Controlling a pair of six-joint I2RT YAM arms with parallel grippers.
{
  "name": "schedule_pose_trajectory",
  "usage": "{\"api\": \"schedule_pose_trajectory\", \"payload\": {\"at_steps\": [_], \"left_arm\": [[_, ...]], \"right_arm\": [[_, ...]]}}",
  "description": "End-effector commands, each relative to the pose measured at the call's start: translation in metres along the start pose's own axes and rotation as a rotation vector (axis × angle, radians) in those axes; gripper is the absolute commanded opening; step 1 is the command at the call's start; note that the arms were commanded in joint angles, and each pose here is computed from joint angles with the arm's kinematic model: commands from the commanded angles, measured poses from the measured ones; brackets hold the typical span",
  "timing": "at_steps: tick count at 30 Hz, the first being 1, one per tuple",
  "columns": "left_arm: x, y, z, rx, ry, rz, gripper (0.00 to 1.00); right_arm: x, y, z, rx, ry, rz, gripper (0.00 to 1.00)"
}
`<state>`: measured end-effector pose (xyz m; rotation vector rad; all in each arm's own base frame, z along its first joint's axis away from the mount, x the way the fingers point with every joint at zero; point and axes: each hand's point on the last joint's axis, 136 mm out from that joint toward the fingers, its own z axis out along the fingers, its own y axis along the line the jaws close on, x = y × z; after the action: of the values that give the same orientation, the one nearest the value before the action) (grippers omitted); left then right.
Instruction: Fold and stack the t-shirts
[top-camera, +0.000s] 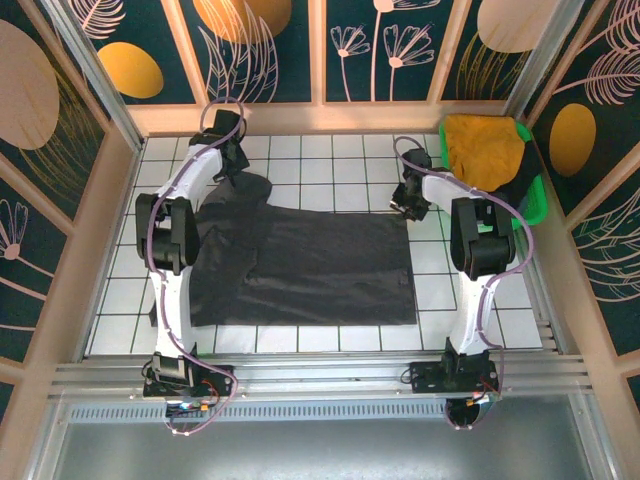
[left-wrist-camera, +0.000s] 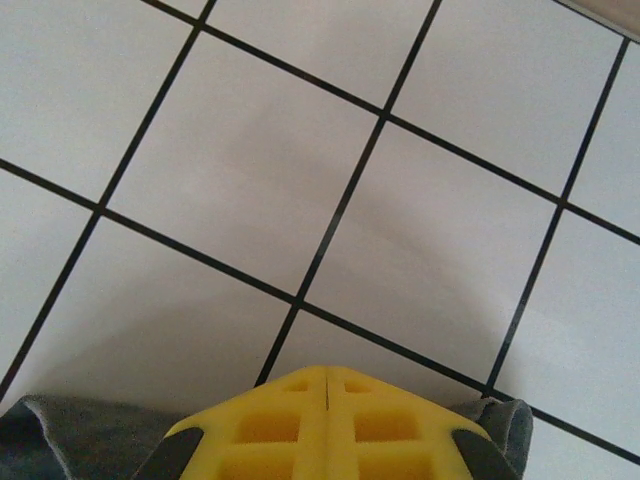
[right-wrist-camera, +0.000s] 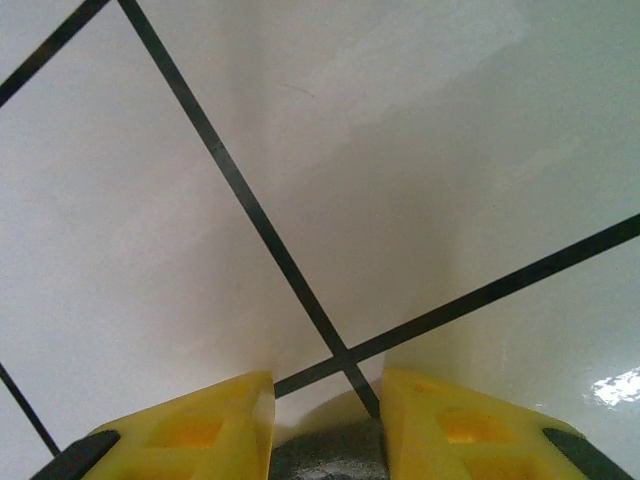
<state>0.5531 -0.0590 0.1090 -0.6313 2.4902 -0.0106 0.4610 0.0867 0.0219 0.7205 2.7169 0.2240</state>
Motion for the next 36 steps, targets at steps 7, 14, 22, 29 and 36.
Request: {"api": "schedule_pose_trajectory", "payload": {"at_steps": [7, 14, 22, 29, 36], "left_arm": [[-0.007, -0.001, -0.046, 0.053, -0.036, -0.038, 0.0], [0.003, 0.009, -0.074, 0.068, -0.021, -0.039, 0.0], [0.045, 0.042, -0.119, 0.089, 0.033, -0.072, 0.0], [0.098, 0.084, -0.172, 0.111, 0.08, -0.179, 0.0], [0.148, 0.147, -0.211, 0.005, 0.072, -0.324, 0.0]], "right_arm": [[0.016, -0.013, 0.007, 0.059, 0.049, -0.008, 0.1], [0.003, 0.0, -0.023, -0.004, -0.025, -0.036, 0.0], [0.003, 0.015, -0.062, -0.102, -0.071, -0.077, 0.0], [0.016, 0.013, -0.082, -0.136, -0.073, -0.095, 0.0], [0.052, -0.014, -0.093, -0.109, -0.044, -0.107, 0.0]]}}
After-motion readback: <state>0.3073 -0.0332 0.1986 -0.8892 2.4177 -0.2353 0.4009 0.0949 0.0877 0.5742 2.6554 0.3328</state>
